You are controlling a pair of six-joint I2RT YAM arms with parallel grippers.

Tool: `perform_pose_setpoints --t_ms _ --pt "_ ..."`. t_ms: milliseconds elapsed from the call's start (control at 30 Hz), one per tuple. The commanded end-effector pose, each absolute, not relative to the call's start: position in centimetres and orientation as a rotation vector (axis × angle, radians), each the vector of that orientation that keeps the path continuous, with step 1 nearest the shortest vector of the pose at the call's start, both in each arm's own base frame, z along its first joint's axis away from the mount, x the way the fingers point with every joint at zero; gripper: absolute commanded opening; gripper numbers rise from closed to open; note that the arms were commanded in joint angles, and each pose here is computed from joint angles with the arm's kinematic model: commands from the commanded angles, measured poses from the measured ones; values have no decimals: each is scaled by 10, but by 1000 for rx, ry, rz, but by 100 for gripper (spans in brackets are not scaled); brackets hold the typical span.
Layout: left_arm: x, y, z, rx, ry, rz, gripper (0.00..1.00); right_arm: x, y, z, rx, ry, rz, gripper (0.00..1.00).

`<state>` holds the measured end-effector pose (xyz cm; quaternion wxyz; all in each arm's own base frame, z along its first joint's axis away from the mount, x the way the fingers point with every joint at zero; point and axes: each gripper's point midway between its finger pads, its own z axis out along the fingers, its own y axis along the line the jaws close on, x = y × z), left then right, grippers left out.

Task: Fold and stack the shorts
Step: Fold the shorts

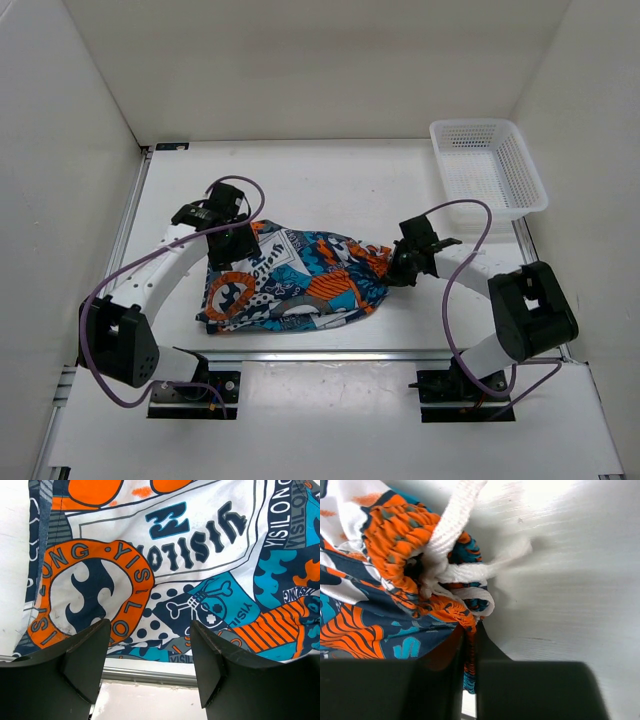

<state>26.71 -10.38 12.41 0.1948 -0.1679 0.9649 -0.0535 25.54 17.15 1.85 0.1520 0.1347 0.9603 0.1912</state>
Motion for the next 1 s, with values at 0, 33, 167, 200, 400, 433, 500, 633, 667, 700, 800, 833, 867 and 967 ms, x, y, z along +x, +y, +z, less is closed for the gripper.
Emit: perform_pose_setpoints --t_ms 0,33,167,200,400,433,500,633,667,700,800,833,867,967 --pt "273 -106 134 -461 2679 -187 75 253 150 11 436 2755 418 0" --pt "273 -106 134 -461 2679 -187 75 252 148 14 440 2756 401 0" --pt "272 -108 135 -459 2684 -200 75 256 114 39 434 2707 260 0" --pt "274 -110 138 -455 2680 -220 75 262 106 50 432 2679 224 0" --pt "290 -129 125 -443 2686 -297 45 269 52 107 318 2577 -72 0" --pt "296 -132 123 -455 2683 -301 27 278 50 123 311 2540 -88 0" --pt "308 -136 107 -462 2726 -273 10 278 44 131 294 2544 -142 0" --pt "341 -134 80 -477 2740 -176 10 286 45 138 245 2537 -150 0" --pt "347 -136 76 -477 2740 -175 10 286 42 137 247 2546 -172 0" --pt "359 -140 78 -474 2721 -189 10 289 43 141 249 2535 -166 0" --pt "371 -150 56 -471 2755 -215 10 291 44 142 236 2543 -174 0" --pt "373 -153 45 -472 2782 -213 10 291 44 142 236 2543 -174 0" --pt "374 -155 39 -471 2792 -223 10 294 44 144 236 2542 -173 0" --pt "375 -164 29 -472 2814 -246 10 297 43 148 228 2537 -186 0"
